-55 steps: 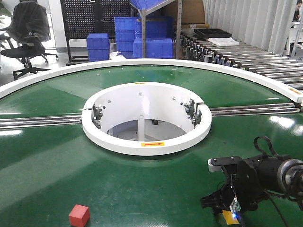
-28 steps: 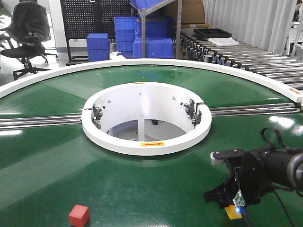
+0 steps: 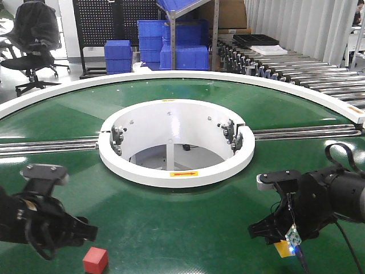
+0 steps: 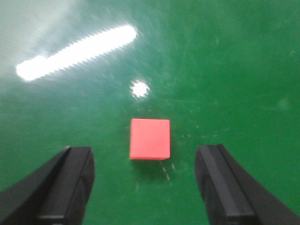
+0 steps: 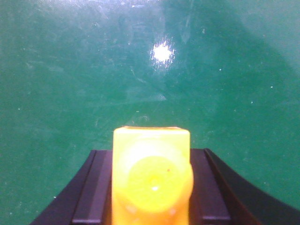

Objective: Pick red and yellow blocks into blue bin
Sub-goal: 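Lower the left gripper onto the red cube and close it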

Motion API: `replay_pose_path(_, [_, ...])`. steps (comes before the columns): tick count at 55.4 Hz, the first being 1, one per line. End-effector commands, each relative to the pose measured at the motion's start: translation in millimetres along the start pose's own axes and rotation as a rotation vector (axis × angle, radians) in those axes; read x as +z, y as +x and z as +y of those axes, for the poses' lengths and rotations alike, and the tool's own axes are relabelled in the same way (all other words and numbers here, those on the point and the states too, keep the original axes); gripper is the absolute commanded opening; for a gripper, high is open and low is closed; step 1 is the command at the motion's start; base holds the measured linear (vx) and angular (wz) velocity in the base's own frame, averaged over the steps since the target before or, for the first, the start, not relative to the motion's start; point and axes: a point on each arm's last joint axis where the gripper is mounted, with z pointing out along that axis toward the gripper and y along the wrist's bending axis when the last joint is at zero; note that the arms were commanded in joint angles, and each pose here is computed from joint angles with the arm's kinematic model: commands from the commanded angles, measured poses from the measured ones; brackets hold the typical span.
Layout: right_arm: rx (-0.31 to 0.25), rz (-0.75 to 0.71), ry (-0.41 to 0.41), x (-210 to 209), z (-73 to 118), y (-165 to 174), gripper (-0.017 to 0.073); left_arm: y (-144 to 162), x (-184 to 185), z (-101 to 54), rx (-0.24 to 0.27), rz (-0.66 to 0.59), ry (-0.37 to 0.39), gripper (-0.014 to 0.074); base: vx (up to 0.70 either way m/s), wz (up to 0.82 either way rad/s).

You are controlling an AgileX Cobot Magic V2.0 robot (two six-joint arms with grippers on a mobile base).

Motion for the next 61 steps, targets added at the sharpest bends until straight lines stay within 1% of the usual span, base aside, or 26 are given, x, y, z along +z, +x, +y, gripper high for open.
replay_pose_path(1, [-0.014,-0.122,0.011,-27,-4.5,-15,-0.001,-17,0,-9.8,0.014,-0.117,0.012,0.0575,0.0,0.0])
replay_pose_path(8, [-0.014,-0.123,0.011,-27,-4.5,-15,-0.001,-14,18,-15.5,0.026,-0.097,0.019,0.0575,0.0,0.0])
replay_pose_path(12, [-0.014,-0.126,0.011,-27,-4.5,-15,-0.001,-15,25,-16.0,0.027,-0.09,0.019,0.0575,0.0,0.0])
replay_pose_path(26, [-0.015,-0.127,0.011,-27,-4.5,-15,-0.001,-20,44,-14.6,0.031,-0.087,0.012,0.0575,0.0,0.0])
replay_pose_path(30, [-0.015,-0.124,0.011,-27,-4.5,-15,-0.001,-19,50,-13.7,0.04,-0.075,0.008,0.0575,0.0,0.0])
replay_pose_path(49, [-0.014,-0.121,0.012,-27,-4.5,-15,-0.001,-6,78,-10.4,0.034,-0.003,0.001,0.0575,0.0,0.0])
replay_pose_path(57, [-0.014,-0.12,0.012,-27,-4.5,-15,-0.001,-3,84,-9.6,0.033,0.005,-0.002,0.0575,0.0,0.0])
replay_pose_path(61, [-0.014,-0.119,0.012,-27,-4.6,-15,-0.001,-3,85,-9.5,0.033,0.005,-0.002,0.0557,0.0,0.0])
